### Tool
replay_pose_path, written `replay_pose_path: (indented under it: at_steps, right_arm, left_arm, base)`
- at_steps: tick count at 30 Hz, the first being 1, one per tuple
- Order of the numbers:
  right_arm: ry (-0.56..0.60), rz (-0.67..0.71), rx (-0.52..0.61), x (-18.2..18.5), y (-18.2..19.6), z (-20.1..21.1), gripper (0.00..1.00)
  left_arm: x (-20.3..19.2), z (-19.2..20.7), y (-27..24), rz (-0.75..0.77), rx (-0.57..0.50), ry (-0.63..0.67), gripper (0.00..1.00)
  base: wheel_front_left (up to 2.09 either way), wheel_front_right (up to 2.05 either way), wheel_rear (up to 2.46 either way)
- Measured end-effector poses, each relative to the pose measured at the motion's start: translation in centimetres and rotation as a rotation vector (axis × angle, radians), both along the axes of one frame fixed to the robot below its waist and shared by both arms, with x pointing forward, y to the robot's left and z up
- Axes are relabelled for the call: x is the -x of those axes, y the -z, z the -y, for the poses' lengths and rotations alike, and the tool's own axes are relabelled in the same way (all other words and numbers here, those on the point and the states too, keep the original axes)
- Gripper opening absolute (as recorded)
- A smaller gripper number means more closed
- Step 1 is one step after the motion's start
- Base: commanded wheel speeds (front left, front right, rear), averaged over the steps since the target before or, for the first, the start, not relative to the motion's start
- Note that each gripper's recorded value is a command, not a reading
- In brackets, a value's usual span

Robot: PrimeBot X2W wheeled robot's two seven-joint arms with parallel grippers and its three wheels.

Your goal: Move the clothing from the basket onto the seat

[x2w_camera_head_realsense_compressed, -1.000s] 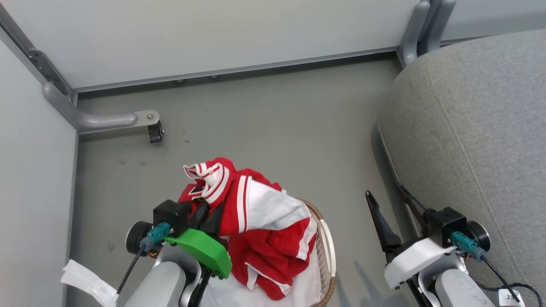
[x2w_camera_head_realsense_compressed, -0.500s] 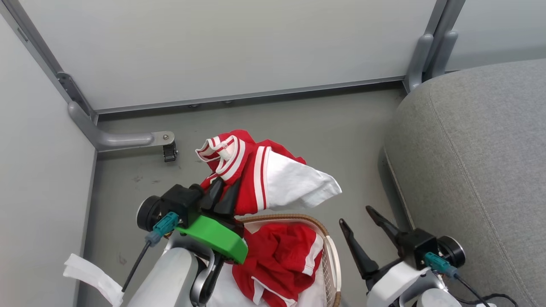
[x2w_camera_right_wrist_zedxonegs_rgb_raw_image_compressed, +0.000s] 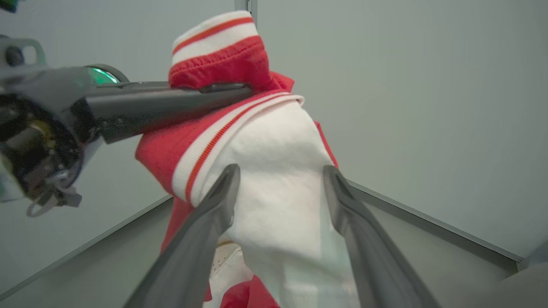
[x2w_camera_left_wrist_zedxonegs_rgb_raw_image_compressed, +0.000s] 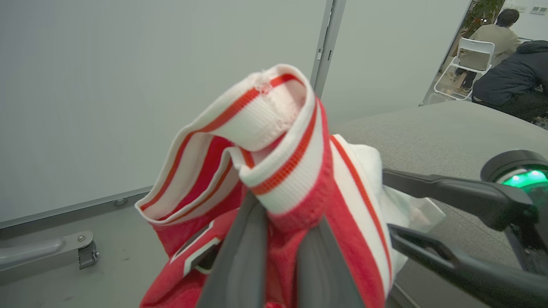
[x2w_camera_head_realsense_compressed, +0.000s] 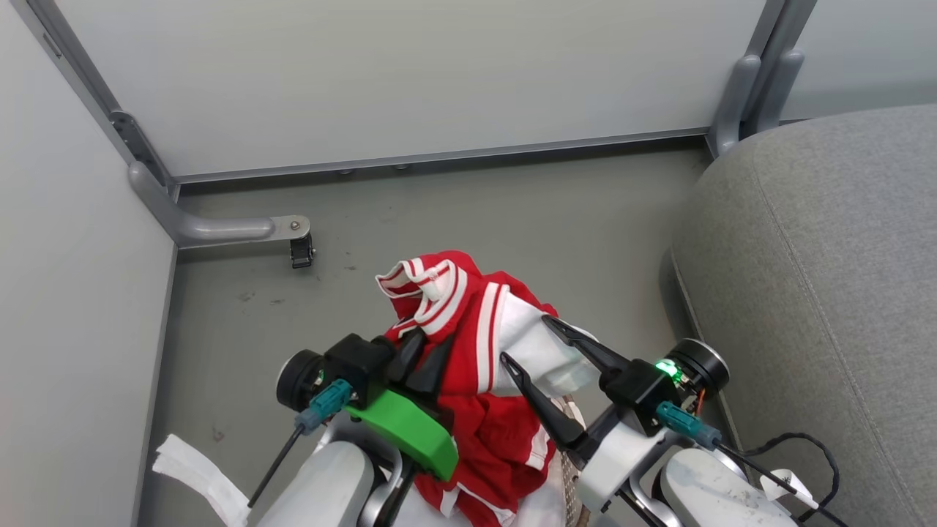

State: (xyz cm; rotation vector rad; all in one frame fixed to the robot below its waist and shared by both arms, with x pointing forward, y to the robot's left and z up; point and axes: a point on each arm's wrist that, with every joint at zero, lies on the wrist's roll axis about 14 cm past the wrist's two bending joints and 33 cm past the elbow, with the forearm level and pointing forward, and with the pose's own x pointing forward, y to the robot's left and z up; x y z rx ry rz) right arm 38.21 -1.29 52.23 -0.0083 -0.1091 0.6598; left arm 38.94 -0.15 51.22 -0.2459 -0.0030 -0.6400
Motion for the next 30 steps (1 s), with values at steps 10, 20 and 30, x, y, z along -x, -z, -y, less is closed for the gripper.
replay_pose_path:
  at_steps: [10,20,30]
  right_arm:
    - [-0.095,-0.061,0.028,-0.1,1.8,-3.4,1.00]
    - [-0.130,-0.140,-0.011,-0.5,3.0,-5.0,0.00]
    - [-0.058,-0.140,-0.067,-1.4,2.2,-3.0,0.00]
  left_arm:
    - [1.8,1.8,0.4,-0.024,0.010,0.067,0.00]
    - [2.9,3.0,0.4,-0.055,0.044,0.118,0.00]
    - [2.0,3.0,0.6,-0.059,0.051,0.114,1.00]
  base:
    - [0.00,0.00,0.00]
    - [0.00,0.00,0.00]
    - [0.00,0.00,0.00]
